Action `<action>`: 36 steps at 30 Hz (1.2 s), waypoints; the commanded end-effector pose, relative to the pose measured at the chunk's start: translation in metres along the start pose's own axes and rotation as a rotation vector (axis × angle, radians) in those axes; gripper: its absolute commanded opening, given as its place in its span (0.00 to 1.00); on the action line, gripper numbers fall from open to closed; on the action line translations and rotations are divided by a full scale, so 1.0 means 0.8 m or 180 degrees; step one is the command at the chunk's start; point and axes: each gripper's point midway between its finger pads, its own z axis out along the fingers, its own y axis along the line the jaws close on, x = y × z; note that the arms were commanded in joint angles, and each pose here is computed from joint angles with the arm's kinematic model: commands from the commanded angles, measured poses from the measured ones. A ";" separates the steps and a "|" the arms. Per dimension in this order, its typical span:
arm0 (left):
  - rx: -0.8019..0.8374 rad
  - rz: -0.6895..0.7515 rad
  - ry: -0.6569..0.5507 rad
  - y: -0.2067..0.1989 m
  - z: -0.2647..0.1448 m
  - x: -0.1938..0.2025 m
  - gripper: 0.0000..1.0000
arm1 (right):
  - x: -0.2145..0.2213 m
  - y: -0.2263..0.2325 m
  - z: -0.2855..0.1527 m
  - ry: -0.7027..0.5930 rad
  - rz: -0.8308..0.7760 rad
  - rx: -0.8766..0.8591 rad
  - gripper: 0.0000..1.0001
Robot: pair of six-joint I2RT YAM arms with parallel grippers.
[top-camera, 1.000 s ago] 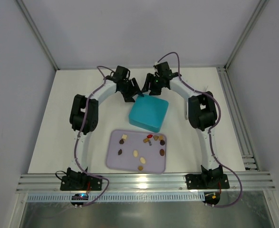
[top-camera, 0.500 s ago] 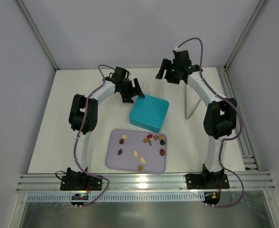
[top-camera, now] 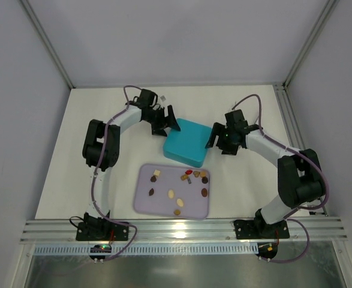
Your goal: Pack the chocolate
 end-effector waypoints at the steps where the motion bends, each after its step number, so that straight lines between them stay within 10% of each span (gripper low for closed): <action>1: -0.0161 0.0126 0.0108 0.018 -0.006 0.021 0.83 | -0.019 0.035 -0.004 -0.0287 0.0041 -0.0297 0.82; 12: -0.0553 -0.0180 -0.0029 0.035 -0.013 0.044 0.75 | -0.029 0.062 0.052 -0.0041 0.0110 -0.0384 0.53; 36: -0.0860 -0.0471 -0.0258 0.056 -0.011 0.028 0.66 | -0.078 0.098 0.085 -0.0013 -0.0246 -0.0374 0.52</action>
